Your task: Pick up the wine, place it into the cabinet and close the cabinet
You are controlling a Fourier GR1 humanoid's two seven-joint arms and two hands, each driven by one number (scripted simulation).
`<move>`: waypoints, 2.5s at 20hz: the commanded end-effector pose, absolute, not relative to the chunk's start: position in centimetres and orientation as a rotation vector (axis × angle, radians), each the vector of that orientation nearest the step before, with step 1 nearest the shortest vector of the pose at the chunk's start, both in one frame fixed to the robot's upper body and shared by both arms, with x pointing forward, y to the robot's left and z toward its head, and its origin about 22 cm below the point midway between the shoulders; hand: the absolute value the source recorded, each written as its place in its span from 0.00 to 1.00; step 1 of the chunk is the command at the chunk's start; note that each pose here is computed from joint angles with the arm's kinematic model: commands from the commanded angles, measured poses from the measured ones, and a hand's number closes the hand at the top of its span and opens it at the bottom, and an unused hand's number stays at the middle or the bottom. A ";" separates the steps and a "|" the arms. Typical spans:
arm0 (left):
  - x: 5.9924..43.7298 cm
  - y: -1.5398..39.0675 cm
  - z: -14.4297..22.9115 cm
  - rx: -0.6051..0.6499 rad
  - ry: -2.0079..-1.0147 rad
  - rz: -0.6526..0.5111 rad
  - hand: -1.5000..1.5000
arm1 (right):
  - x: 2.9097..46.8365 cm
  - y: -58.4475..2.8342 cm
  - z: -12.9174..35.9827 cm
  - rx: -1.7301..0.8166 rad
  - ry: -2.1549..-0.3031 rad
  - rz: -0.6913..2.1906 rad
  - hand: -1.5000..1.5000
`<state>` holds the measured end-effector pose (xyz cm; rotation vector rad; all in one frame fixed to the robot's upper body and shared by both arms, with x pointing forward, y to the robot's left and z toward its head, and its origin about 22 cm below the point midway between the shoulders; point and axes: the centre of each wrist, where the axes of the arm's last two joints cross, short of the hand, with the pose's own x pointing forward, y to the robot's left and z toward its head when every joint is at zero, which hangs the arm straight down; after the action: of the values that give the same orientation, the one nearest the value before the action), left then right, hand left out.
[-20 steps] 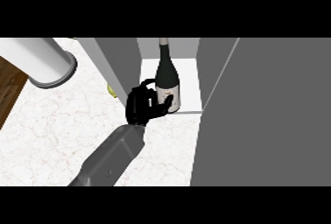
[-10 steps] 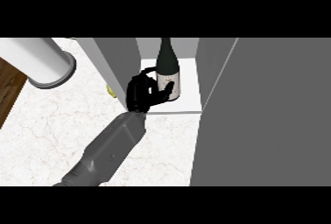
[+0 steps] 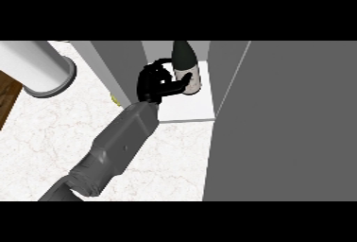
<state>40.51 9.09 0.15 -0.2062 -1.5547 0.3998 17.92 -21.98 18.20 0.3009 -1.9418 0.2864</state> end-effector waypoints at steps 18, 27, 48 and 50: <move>40.3 7.9 0.7 -0.173 -1.559 0.404 1.00 | 19.3 -20.6 17.7 0.379 -1.952 0.317 0.00; 38.8 6.5 0.2 -0.232 -1.545 0.472 1.00 | 19.8 -20.3 17.6 0.390 -1.946 0.324 0.00; 39.7 6.6 0.6 -0.031 -1.638 0.394 0.00 | 19.0 -19.6 17.7 0.405 -1.949 0.339 0.00; 40.1 6.2 1.3 -0.061 -1.653 0.369 0.00 | 19.2 -19.6 17.7 0.387 -1.959 0.340 0.00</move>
<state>39.62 6.50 0.65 -0.0688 -1.6146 0.4454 19.09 -19.76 17.86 0.3968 -1.9545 0.3462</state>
